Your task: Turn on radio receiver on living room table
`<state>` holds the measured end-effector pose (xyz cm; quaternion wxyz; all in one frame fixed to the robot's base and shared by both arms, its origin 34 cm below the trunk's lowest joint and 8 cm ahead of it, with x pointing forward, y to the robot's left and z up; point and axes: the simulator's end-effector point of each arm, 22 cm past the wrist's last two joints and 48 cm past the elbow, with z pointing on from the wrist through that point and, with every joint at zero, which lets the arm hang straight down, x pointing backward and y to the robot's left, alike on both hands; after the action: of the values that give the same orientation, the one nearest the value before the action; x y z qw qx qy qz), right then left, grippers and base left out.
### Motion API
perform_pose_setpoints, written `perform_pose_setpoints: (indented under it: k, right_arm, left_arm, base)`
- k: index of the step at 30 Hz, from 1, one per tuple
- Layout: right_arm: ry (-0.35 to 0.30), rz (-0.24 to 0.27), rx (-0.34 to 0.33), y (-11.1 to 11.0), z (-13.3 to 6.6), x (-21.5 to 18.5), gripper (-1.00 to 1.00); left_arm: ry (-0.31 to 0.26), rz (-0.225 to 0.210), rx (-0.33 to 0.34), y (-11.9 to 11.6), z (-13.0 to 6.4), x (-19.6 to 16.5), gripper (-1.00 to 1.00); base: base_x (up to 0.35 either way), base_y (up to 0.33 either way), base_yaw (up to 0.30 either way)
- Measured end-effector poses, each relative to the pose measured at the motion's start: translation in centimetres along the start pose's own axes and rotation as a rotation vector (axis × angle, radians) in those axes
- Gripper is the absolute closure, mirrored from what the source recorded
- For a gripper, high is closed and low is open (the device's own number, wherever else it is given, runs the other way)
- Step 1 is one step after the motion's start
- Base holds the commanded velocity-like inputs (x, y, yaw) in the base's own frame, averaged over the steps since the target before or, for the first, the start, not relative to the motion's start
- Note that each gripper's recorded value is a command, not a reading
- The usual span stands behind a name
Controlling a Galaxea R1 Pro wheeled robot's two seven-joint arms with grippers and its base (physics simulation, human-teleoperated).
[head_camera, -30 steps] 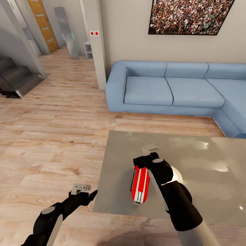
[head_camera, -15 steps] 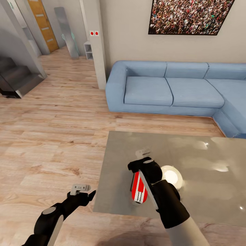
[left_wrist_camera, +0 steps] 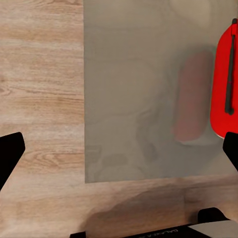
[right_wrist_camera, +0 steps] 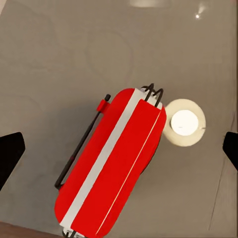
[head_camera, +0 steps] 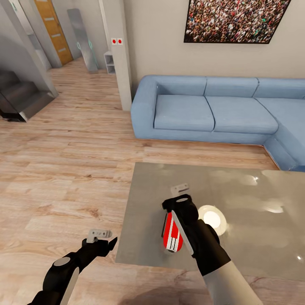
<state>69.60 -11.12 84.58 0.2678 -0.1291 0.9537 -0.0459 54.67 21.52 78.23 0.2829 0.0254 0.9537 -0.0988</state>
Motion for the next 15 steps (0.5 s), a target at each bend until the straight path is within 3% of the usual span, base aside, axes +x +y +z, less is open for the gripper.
perform_pose_setpoints:
  k: [15]
  right_arm:
    - [-0.006, 0.005, 0.017, -0.43, 0.04, -0.1, -1.0]
  left_arm:
    - [0.0, 0.0, 0.0, 0.03, 0.0, 0.01, -1.0]
  base:
    - [0.0, 0.0, 0.0]
